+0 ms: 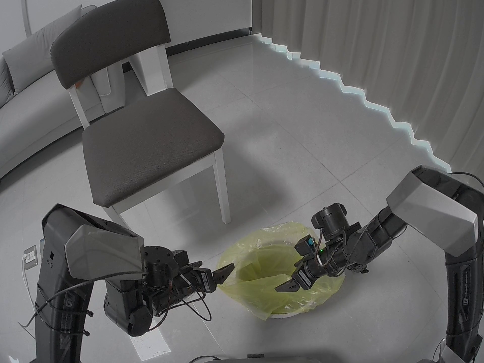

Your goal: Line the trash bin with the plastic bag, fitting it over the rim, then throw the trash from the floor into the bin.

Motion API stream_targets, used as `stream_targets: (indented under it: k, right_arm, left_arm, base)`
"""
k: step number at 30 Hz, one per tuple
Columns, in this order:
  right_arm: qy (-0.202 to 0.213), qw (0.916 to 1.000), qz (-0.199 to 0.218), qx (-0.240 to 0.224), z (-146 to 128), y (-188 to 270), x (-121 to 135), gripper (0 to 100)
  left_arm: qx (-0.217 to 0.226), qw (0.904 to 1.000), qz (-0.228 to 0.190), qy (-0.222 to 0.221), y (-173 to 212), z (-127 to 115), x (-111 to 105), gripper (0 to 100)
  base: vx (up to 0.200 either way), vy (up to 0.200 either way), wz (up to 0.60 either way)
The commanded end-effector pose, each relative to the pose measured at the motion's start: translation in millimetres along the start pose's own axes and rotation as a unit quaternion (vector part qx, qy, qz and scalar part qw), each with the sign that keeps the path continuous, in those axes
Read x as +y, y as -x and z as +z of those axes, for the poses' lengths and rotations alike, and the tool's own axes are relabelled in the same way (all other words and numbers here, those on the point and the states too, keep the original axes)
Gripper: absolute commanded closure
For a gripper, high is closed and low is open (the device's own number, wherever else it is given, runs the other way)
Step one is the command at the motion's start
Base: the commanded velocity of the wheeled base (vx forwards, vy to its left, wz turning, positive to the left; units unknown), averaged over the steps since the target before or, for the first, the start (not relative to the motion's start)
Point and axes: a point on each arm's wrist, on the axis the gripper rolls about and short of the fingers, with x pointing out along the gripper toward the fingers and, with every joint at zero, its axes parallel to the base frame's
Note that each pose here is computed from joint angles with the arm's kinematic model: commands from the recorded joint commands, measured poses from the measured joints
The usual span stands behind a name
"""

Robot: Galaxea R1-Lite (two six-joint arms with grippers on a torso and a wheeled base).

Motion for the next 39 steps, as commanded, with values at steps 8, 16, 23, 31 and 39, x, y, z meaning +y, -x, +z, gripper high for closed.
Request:
stream_targets:
  k: [8,16,23,31,39]
  right_arm:
    - [0.021,0.9991,0.010,0.035,-12,-19,-10,100]
    - [0.023,0.9982,0.020,0.051,-20,3,11,100]
    - [0.045,0.9962,0.040,0.063,-26,24,45,100]
    - [0.062,0.9933,0.058,0.079,-32,26,68,100]
    - [0.059,0.9914,0.060,0.101,-48,14,70,100]
  left_arm:
    - [-0.008,0.9999,-0.006,-0.006,0,2,-2,0]
    - [-0.006,1.0000,-0.005,-0.006,0,1,-2,0]
    - [-0.009,0.9999,0.000,-0.007,1,1,-4,0]
    - [-0.009,0.9999,-0.001,-0.008,1,0,-7,0]
    - [-0.007,0.9999,-0.004,-0.010,0,-1,-9,0]
  base:
    - [0.000,0.000,0.00]
    - [0.000,0.000,0.00]
    - [0.000,0.000,0.00]
    - [0.000,0.000,0.00]
    - [0.000,0.000,0.00]
